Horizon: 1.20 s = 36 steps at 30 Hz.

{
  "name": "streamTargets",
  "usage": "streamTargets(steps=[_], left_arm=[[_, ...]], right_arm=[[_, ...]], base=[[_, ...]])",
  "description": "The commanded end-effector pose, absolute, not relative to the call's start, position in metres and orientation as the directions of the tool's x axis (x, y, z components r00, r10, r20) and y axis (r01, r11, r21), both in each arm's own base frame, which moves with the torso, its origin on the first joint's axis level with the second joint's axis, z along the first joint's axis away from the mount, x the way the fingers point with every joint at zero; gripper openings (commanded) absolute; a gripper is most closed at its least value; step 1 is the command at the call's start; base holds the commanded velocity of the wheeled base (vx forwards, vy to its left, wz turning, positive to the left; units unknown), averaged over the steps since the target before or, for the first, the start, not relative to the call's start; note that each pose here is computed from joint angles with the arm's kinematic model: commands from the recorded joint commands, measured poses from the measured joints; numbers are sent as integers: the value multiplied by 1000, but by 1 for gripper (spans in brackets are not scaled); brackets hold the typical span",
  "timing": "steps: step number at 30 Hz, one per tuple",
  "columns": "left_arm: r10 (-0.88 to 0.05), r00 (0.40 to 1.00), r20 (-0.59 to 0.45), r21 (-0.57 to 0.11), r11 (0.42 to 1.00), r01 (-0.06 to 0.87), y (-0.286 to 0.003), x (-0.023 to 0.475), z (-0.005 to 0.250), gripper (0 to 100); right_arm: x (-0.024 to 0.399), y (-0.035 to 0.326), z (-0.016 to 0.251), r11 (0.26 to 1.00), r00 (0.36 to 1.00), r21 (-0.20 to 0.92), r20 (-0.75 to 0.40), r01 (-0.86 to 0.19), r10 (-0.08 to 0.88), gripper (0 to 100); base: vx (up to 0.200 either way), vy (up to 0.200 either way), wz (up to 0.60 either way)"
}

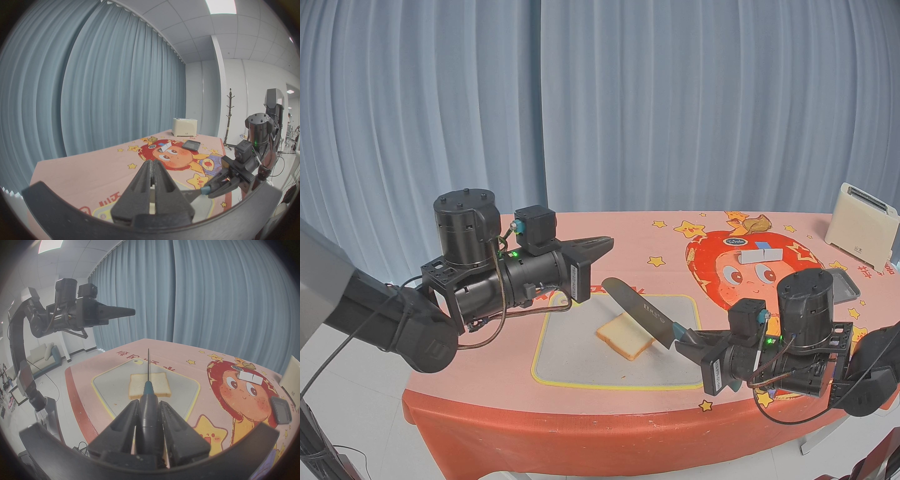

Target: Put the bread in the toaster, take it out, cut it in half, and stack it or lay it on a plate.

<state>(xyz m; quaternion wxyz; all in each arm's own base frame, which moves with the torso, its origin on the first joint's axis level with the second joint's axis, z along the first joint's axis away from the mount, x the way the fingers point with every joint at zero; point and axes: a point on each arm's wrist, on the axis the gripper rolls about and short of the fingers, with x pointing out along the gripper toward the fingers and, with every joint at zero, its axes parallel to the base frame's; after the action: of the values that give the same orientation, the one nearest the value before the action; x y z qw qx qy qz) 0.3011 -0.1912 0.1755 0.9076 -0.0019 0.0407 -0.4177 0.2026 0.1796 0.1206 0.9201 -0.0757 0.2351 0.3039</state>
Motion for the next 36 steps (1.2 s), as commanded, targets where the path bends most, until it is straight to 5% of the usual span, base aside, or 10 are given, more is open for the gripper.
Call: streamTargets(steps=[1, 18, 36], left_arm=[[-757, 649, -78, -39, 653, 756, -206, 312, 150, 0], [-765, 636, -104, -47, 642, 765, -214, 316, 132, 0], [-774, 630, -68, -31, 633, 774, -224, 310, 140, 0]], right_arm=[[203, 180, 119, 805, 704, 3, -483, -594, 521, 0], [201, 181, 121, 799, 699, 4, -483, -601, 527, 0], [208, 191, 140, 798, 692, 20, -486, -602, 534, 0]], base=[[0, 0, 0], [0, 0, 0], [0, 0, 0]])
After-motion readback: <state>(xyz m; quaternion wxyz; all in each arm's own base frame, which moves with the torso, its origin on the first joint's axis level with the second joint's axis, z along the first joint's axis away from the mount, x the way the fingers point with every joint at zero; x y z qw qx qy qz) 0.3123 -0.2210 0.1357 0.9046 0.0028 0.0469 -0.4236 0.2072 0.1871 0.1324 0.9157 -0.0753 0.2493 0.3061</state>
